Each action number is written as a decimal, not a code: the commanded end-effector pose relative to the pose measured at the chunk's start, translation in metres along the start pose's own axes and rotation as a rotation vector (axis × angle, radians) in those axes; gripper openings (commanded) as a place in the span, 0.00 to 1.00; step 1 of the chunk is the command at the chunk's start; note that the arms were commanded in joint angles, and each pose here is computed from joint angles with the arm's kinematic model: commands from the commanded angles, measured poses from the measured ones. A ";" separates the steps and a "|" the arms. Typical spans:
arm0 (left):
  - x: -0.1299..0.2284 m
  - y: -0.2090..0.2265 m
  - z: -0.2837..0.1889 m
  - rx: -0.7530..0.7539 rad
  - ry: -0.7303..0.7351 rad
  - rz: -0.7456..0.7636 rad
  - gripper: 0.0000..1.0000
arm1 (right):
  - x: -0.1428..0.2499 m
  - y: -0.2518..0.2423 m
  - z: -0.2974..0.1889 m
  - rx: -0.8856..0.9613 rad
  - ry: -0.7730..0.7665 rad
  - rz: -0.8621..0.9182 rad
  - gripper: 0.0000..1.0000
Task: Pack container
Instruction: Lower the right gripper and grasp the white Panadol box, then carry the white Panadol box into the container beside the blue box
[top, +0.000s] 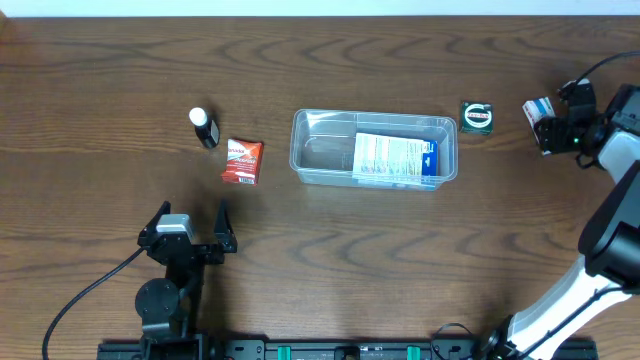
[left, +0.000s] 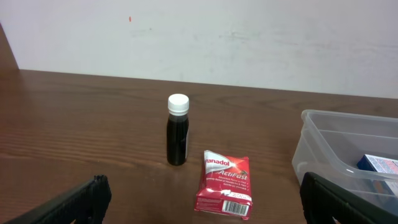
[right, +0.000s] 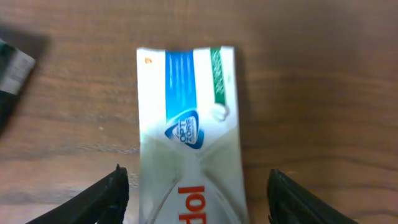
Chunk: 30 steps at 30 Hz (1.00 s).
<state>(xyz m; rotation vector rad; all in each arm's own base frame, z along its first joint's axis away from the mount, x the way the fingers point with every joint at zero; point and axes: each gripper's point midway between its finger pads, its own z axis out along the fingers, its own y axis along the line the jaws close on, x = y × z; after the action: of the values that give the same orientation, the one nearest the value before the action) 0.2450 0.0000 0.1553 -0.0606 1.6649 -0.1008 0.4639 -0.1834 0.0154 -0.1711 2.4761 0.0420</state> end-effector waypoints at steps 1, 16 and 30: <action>0.014 -0.001 0.001 0.010 0.044 -0.010 0.98 | 0.008 0.003 0.009 -0.016 0.014 0.000 0.67; 0.014 -0.001 0.001 0.010 0.044 -0.010 0.98 | 0.012 0.007 0.015 -0.034 0.022 0.004 0.52; 0.014 -0.001 0.001 0.010 0.044 -0.010 0.98 | -0.022 0.022 -0.007 -0.089 -0.077 -0.008 0.40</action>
<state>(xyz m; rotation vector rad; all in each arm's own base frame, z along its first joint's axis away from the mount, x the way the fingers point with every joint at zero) 0.2450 0.0000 0.1553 -0.0606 1.6649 -0.1008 0.4659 -0.1743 0.0087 -0.1846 2.4619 0.1112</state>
